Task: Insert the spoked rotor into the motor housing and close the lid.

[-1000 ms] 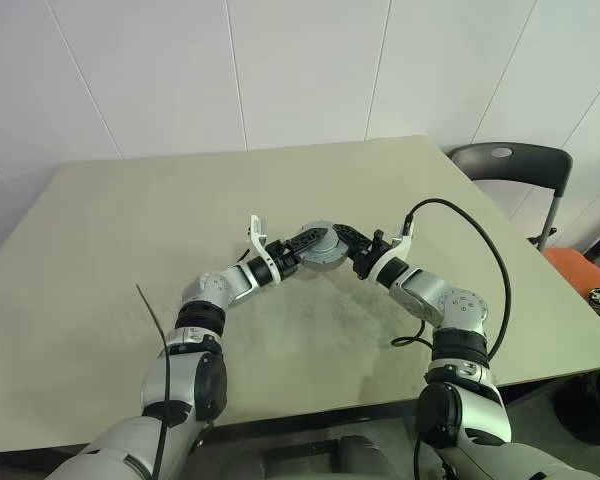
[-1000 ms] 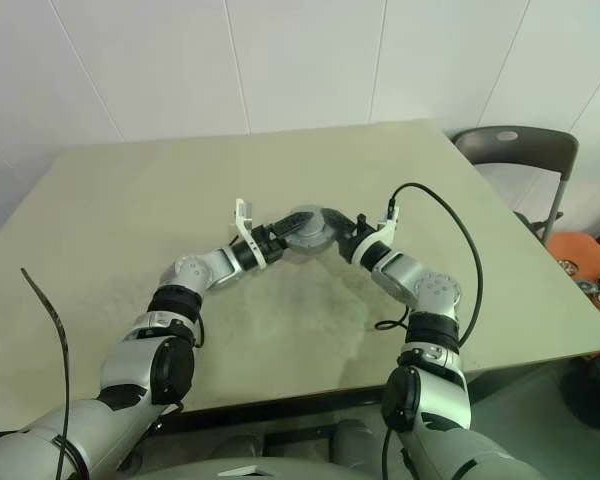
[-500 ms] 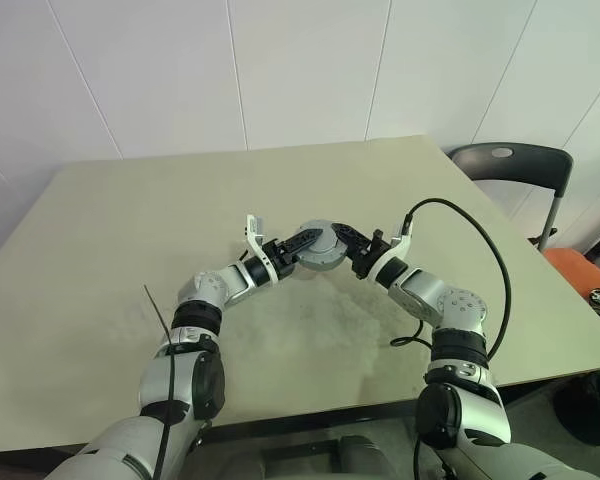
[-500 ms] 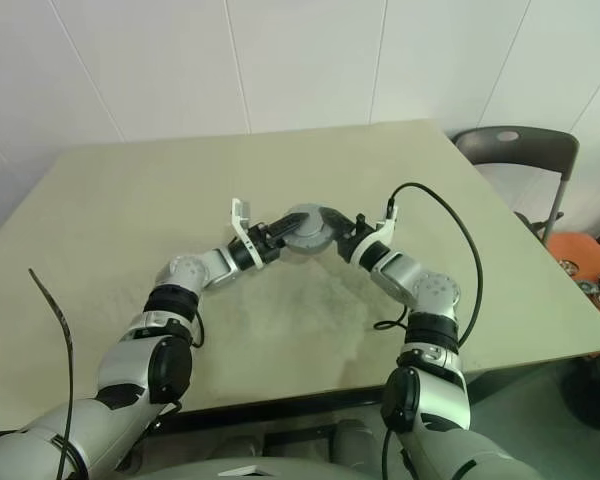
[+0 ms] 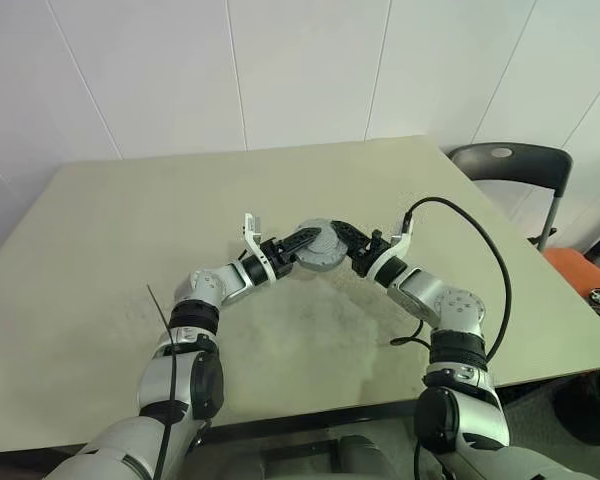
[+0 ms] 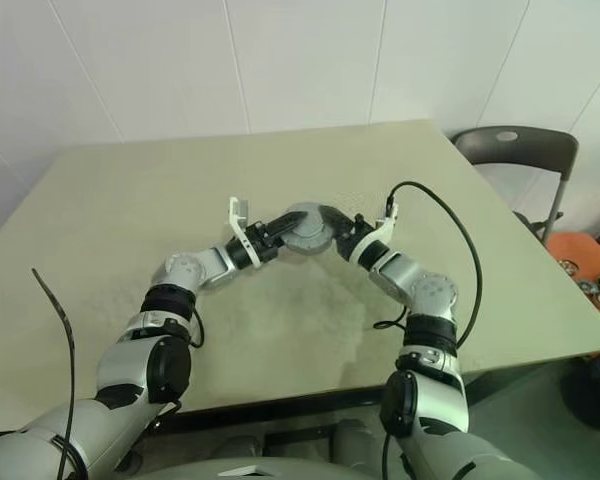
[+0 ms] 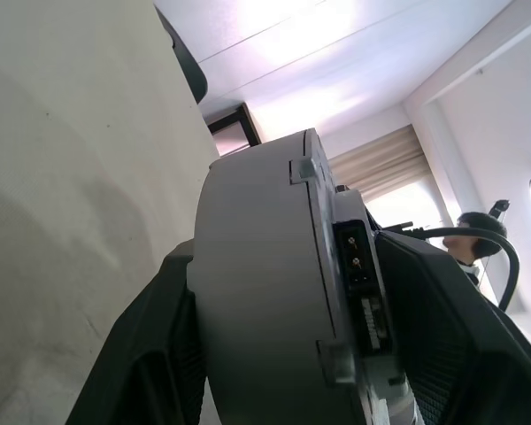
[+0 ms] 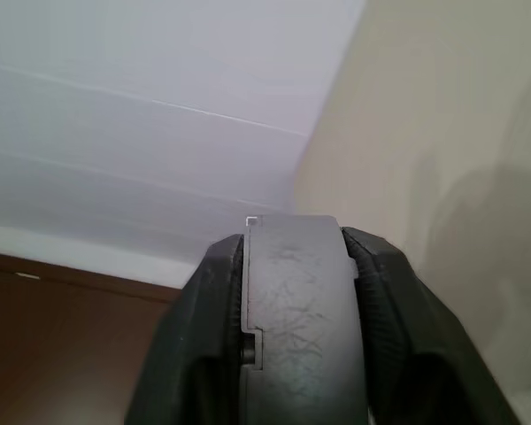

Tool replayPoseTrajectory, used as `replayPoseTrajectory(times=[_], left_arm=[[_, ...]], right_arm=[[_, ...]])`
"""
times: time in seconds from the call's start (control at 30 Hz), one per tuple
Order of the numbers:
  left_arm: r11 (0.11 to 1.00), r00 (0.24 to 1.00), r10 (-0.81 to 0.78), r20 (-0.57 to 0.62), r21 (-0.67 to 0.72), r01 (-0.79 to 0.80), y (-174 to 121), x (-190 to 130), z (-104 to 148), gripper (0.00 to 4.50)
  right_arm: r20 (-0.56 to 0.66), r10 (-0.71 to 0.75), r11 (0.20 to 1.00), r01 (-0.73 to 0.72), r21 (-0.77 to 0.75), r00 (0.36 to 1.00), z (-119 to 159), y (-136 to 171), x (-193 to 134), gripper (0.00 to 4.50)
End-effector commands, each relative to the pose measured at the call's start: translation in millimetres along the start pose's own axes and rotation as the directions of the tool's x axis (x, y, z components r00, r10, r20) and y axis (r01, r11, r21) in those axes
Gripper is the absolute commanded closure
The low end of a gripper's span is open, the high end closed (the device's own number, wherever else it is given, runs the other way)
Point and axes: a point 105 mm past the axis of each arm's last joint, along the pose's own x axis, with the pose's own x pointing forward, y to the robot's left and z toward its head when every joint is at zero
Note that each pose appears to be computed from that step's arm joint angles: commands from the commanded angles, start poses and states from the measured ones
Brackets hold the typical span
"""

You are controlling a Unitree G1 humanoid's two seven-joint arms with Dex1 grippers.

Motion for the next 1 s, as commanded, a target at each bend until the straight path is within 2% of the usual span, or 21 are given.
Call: replayPoseTrajectory(times=[0.03,0.07,0.73,0.83,1.0], left_arm=[[0.995,0.996,-0.093,-0.007,0.046,0.093,-23.9,10.6,6.3,1.96],[0.995,0.996,-0.092,-0.006,0.046,0.093,-23.9,10.5,6.4,1.96],[0.994,0.996,-0.088,0.008,0.07,0.087,-22.9,9.8,8.8,1.96],[0.993,0.996,-0.091,0.02,0.078,0.089,-23.4,10.2,10.1,2.35],[0.994,0.996,-0.086,0.01,0.073,0.085,-22.9,10.5,9.1,2.36]], right_arm=[[-0.028,0.024,0.999,-0.026,-0.039,0.999,-5.1,13.0,7.1,1.53],[-0.037,0.016,0.999,-0.017,-0.03,0.999,-6.5,11.2,7.6,1.2],[-0.025,-0.046,0.999,0.045,-0.008,0.999,-4.5,-1.6,6.8,1.2],[-0.022,-0.048,0.999,0.048,-0.008,0.999,-3.2,-2.4,6.6,1.17],[-0.021,-0.051,0.999,0.051,-0.006,0.998,-2.5,-3.4,7.0,1.17]])
